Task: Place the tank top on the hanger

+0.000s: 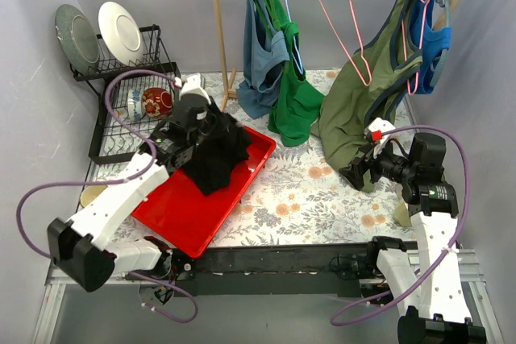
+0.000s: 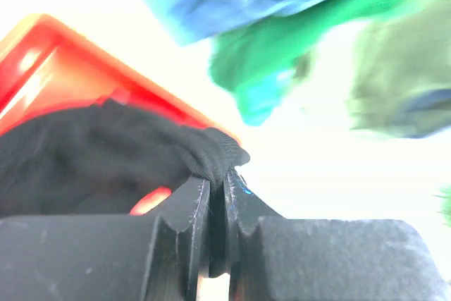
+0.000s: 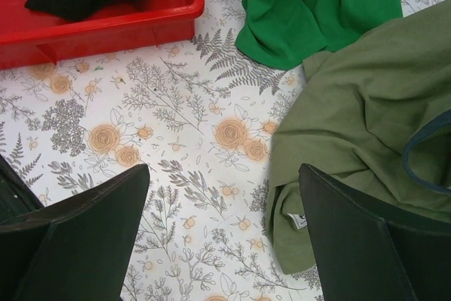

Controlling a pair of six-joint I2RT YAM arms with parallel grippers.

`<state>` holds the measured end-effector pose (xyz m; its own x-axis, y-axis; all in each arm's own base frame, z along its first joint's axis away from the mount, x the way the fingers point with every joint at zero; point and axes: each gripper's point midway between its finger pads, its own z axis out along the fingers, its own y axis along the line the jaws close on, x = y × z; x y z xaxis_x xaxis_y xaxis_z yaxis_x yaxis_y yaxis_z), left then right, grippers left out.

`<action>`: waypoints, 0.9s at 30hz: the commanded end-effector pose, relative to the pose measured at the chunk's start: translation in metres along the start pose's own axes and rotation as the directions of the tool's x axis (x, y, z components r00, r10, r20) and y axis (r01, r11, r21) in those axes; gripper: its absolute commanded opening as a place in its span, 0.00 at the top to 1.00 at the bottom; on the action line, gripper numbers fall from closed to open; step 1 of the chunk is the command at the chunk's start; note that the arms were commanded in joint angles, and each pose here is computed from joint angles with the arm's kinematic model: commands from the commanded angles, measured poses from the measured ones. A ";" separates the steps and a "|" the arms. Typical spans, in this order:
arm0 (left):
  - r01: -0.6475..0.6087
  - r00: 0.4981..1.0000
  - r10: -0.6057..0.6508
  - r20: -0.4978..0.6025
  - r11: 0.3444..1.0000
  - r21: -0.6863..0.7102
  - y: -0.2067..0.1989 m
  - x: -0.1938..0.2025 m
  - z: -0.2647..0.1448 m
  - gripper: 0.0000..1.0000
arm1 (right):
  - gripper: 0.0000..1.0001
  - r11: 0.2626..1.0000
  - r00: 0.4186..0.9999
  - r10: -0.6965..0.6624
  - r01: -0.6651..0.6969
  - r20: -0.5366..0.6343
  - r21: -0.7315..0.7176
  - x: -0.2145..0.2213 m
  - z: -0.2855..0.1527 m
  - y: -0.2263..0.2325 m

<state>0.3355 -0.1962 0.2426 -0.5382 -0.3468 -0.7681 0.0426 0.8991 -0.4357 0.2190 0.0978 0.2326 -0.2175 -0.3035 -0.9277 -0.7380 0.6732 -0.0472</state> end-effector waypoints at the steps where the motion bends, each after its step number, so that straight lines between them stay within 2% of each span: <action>1: -0.040 0.998 0.026 0.064 0.974 0.221 -0.049 -0.048 -0.054 1.00 | 0.05 0.998 0.997 -0.056 0.056 0.046 0.002 -0.021 -0.005 -0.002; 6: -0.050 0.995 0.007 0.099 0.897 0.438 -0.102 -0.084 -0.101 1.00 | 0.05 0.997 0.996 -0.078 0.078 0.051 0.008 -0.029 -0.008 -0.003; 9: -0.067 0.992 -0.004 0.127 0.828 0.556 -0.133 -0.108 -0.131 1.00 | 0.04 0.996 0.994 -0.094 0.093 0.054 0.015 -0.033 -0.011 -0.004; 17: -0.135 0.980 -0.045 0.195 0.570 0.811 -0.205 -0.162 -0.211 1.00 | 0.04 0.994 0.991 -0.113 0.111 0.067 0.024 -0.043 -0.015 -0.004; 22: -0.181 0.964 -0.109 0.243 0.401 0.898 -0.239 -0.198 -0.262 1.00 | 0.03 0.993 0.991 -0.117 0.115 0.067 0.031 -0.045 -0.017 -0.004; 27: -0.207 0.958 -0.144 0.249 0.256 0.944 -0.265 -0.216 -0.290 1.00 | 0.03 0.991 0.989 -0.129 0.126 0.070 0.048 -0.049 -0.019 -0.006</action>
<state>0.2283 -0.2781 0.6181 -0.3263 -0.5017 -0.8011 0.8510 0.2131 -0.4801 0.2209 0.0972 0.2626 -0.1429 -0.3278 -0.9339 -0.7407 0.6613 -0.1188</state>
